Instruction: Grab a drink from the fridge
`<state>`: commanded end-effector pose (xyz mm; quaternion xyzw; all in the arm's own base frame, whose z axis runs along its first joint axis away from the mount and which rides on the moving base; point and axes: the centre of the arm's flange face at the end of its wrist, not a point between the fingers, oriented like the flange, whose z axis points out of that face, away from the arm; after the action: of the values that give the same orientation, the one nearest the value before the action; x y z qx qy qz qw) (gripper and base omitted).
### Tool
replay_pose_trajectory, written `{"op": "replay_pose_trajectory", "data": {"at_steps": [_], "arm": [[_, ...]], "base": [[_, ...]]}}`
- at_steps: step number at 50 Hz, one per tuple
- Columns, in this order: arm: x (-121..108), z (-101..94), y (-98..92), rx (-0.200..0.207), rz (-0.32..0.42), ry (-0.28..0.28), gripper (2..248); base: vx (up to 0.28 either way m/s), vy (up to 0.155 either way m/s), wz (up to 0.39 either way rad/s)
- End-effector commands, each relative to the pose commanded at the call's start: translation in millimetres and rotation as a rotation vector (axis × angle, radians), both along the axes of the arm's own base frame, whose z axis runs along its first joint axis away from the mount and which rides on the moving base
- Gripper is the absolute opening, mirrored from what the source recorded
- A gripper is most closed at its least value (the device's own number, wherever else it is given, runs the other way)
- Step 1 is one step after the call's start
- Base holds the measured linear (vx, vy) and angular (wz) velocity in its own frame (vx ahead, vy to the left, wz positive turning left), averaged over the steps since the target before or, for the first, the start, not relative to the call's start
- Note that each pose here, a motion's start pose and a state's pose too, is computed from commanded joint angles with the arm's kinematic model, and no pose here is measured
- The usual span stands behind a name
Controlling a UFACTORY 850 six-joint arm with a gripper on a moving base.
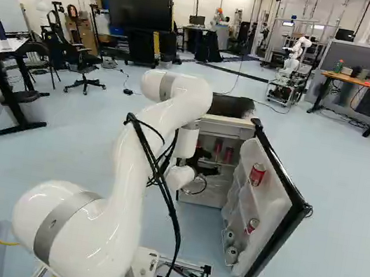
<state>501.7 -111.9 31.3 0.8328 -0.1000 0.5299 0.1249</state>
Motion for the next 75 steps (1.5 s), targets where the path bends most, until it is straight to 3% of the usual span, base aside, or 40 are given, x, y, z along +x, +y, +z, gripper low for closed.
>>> {"op": "replay_pose_trajectory", "data": {"at_steps": [21,47,75], "arm": [[21.8,12.0,-8.1,-0.010,-0.007,-0.050,247],[59.9,-3.7,-27.1,-0.014,-0.027,-0.089,247],[99.0,-26.7,-55.1,-0.005,-0.058,-0.095,247]], "base": [[0.000,0.000,0.000],[0.000,0.000,0.000],[0.000,0.000,0.000]]}}
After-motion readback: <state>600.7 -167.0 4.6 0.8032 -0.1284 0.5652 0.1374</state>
